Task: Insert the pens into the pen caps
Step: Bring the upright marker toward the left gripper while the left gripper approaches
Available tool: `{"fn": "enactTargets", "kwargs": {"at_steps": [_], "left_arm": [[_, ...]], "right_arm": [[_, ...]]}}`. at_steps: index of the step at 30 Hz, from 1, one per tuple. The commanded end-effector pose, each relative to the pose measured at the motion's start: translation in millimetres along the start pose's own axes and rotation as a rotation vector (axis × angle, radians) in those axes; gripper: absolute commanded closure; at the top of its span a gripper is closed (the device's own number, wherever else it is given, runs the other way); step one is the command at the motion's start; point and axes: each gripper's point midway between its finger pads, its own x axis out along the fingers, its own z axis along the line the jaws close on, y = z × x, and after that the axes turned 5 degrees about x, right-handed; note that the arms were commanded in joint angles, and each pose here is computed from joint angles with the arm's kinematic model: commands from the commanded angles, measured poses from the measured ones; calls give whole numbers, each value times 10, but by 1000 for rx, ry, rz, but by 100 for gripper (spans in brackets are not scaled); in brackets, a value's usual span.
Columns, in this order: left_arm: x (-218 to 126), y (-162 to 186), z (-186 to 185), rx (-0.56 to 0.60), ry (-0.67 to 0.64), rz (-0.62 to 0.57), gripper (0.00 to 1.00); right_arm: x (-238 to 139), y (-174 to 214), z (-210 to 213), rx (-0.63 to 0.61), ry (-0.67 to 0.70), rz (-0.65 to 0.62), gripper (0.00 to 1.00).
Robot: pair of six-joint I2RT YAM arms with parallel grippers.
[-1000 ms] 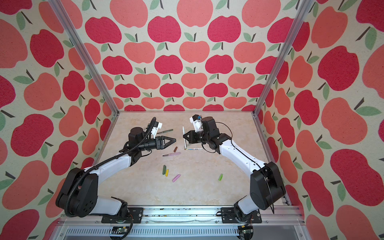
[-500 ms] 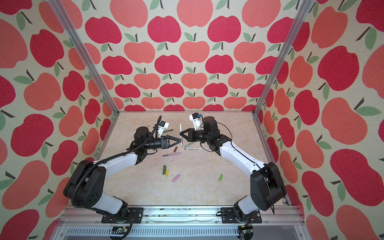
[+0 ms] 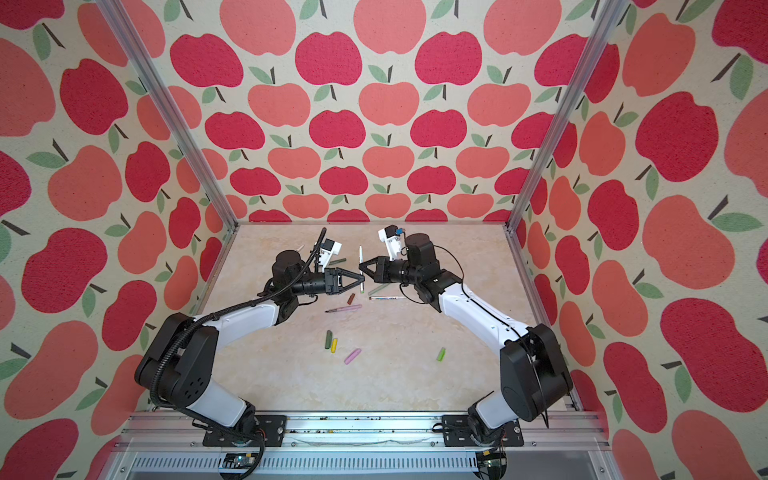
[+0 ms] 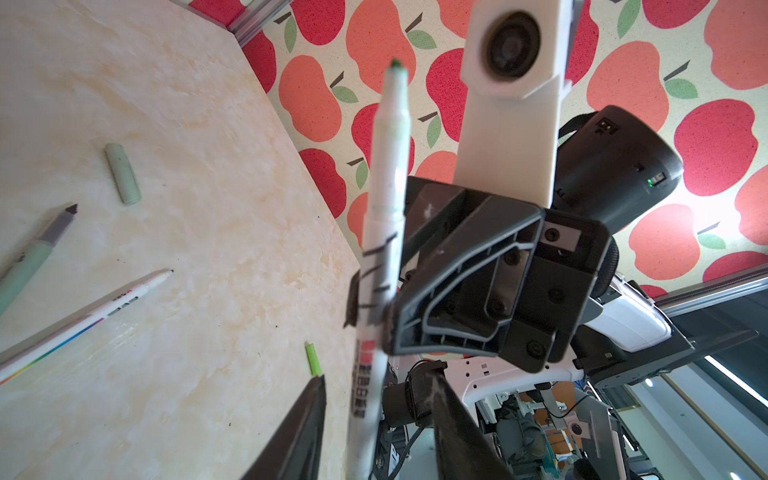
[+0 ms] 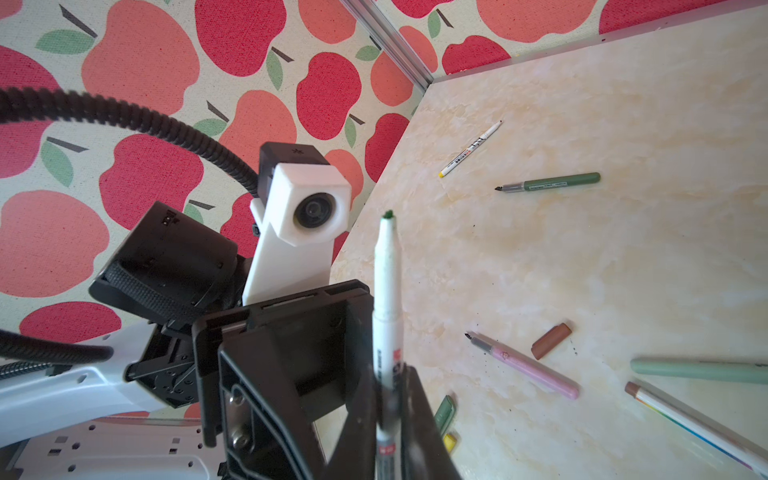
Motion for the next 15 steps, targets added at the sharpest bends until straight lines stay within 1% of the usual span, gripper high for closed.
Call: {"fn": "enactTargets", "kwargs": {"at_steps": [1, 2, 5, 15], "left_arm": [[44, -79, -99, 50, 40, -1, 65], [47, -71, -96, 48, 40, 1, 68], [47, -65, -83, 45, 38, 1, 71], [69, -26, -28, 31, 36, 8, 69]], "right_arm": [[5, 29, 32, 5, -18, 0, 92], [3, 31, 27, 4, -16, -2, 92], [3, 33, 13, 4, -12, -5, 92], [10, 6, 28, 16, -28, -22, 92]]}}
